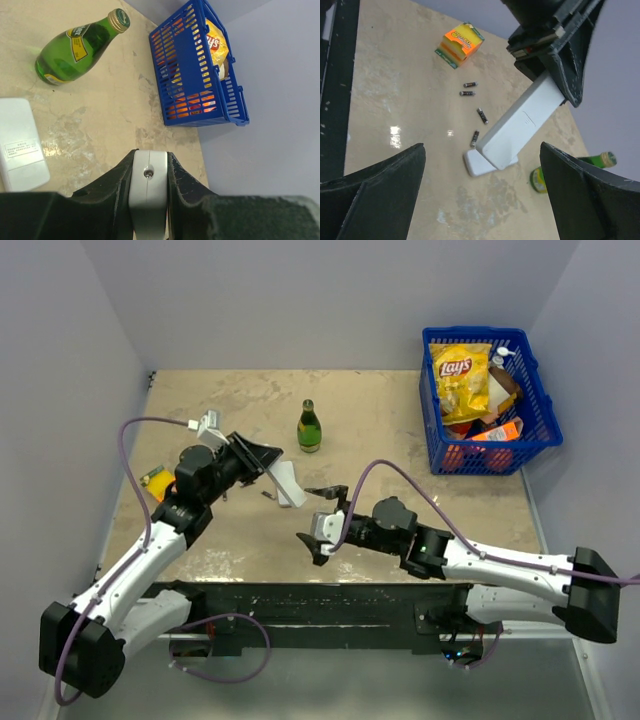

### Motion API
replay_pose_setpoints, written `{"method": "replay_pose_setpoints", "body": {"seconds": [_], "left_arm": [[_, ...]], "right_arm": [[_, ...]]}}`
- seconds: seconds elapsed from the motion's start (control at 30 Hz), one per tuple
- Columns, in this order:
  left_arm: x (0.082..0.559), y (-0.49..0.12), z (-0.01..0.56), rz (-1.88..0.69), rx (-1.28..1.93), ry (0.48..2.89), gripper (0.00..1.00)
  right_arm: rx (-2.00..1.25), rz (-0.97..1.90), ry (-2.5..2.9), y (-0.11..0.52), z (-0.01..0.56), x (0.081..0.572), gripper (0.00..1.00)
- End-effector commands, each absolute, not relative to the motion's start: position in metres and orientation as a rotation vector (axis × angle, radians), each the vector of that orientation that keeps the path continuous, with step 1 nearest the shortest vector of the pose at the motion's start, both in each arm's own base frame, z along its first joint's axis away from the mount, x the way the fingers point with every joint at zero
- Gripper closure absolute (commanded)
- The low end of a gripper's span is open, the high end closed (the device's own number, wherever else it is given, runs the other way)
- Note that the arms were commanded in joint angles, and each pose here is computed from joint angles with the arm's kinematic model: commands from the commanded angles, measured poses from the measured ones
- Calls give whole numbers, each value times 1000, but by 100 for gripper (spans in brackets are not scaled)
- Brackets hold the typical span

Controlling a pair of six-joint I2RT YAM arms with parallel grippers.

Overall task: Load the batteries into the remote control
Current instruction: Remove the battery cover from the remote control.

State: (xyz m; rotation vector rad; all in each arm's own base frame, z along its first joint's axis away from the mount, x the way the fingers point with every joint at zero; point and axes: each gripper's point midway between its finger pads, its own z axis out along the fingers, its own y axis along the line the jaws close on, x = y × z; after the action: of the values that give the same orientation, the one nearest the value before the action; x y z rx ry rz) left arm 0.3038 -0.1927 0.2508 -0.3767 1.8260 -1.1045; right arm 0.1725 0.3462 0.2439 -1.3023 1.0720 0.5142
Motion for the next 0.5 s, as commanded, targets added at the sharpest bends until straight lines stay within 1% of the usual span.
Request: {"method": "replay_pose_setpoints", "body": {"seconds": [0.0, 0.17, 0.23, 0.27, 0.3, 0.47], "left_arm": [[299, -200, 283, -1148, -313, 1807, 100], [296, -197, 286, -1163, -363, 1804, 100], [294, -197, 286, -1190, -403, 1800, 100], [293, -197, 286, -1199, -417, 1799, 100], [292, -197, 287, -1212, -424, 1800, 100], [287, -197, 291, -1263, -481, 1786, 100]], "right_arm": [[-1375, 301, 852, 357, 258, 178, 2], [-1309, 188, 818, 363, 267, 187, 2], [-1332, 143, 810, 368, 259, 189, 2], [-1271, 113, 807, 366, 268, 194, 2], [-1277, 84, 796, 367, 264, 196, 2], [-1267, 56, 792, 370, 259, 200, 2]]}}
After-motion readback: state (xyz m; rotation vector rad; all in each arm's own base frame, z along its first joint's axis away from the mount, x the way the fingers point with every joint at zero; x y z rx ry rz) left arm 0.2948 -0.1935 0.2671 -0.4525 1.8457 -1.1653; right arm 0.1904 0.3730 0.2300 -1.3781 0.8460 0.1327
